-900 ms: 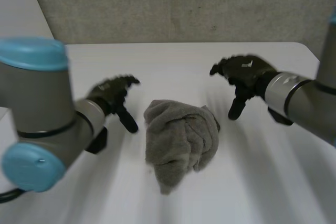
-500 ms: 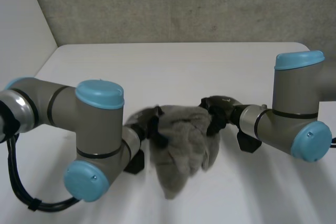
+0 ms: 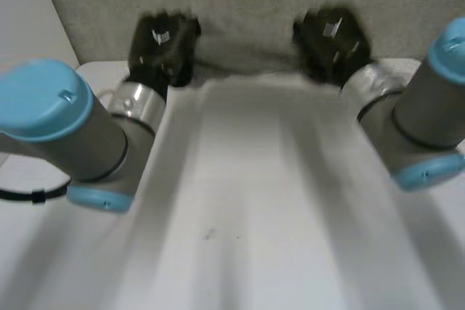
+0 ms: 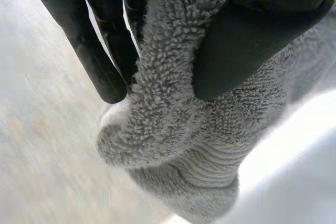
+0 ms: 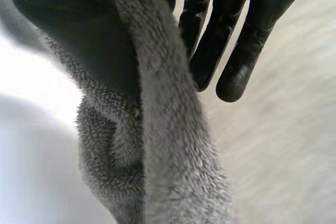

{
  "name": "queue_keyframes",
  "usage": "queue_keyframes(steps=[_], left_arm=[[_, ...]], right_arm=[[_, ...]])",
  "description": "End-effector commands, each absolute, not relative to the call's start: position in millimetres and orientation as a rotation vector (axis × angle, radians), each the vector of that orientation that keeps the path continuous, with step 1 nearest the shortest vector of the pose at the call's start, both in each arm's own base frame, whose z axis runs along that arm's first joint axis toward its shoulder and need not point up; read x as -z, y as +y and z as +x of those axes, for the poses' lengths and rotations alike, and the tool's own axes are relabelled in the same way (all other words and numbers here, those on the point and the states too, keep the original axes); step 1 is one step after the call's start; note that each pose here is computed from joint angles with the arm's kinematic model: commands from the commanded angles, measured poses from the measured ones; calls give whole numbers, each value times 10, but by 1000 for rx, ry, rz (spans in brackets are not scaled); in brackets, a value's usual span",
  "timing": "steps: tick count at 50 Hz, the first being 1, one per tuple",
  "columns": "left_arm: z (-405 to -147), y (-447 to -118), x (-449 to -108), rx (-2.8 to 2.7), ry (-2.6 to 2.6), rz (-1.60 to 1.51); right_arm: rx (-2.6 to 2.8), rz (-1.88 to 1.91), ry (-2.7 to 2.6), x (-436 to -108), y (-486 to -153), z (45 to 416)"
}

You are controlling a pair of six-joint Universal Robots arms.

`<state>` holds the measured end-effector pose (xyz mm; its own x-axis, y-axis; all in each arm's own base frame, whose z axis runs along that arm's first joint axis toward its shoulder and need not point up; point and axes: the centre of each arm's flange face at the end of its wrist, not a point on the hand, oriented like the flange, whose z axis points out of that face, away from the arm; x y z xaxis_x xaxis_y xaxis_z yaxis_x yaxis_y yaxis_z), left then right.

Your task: Fold the towel.

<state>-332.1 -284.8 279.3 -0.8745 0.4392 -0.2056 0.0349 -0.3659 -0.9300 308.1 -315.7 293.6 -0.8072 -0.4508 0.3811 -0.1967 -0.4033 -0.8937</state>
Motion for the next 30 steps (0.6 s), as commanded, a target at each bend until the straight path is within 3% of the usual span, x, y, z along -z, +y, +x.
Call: queue_keyframes(steps=[1,10,16,22,24,30], left_arm=[[-3082,-2473,-1776,-1858,-2128,-851],[-2934,-1997,-1509,-1580,-2312,-976],[-2894,-1734,-1565,-1473,-2385,-1039],[-2822,-1632,-1932,-1532,-2400,-1018],[-2833,-1678,-2166,-1636,-2331,-967],[-2901,-1850,-2417,-1775,-2230,-894]], right_arm=[[1528,-1606,2133,-1806,-2510,3035],[1364,-1570,2211,-1733,-2425,2918],[1369,-1561,2218,-1795,-2357,2864],[1430,-1475,2242,-1901,-2404,2759],[1460,-1386,2271,-1912,-2445,2674],[1502,-1304,2290,-1951,-2457,2539]])
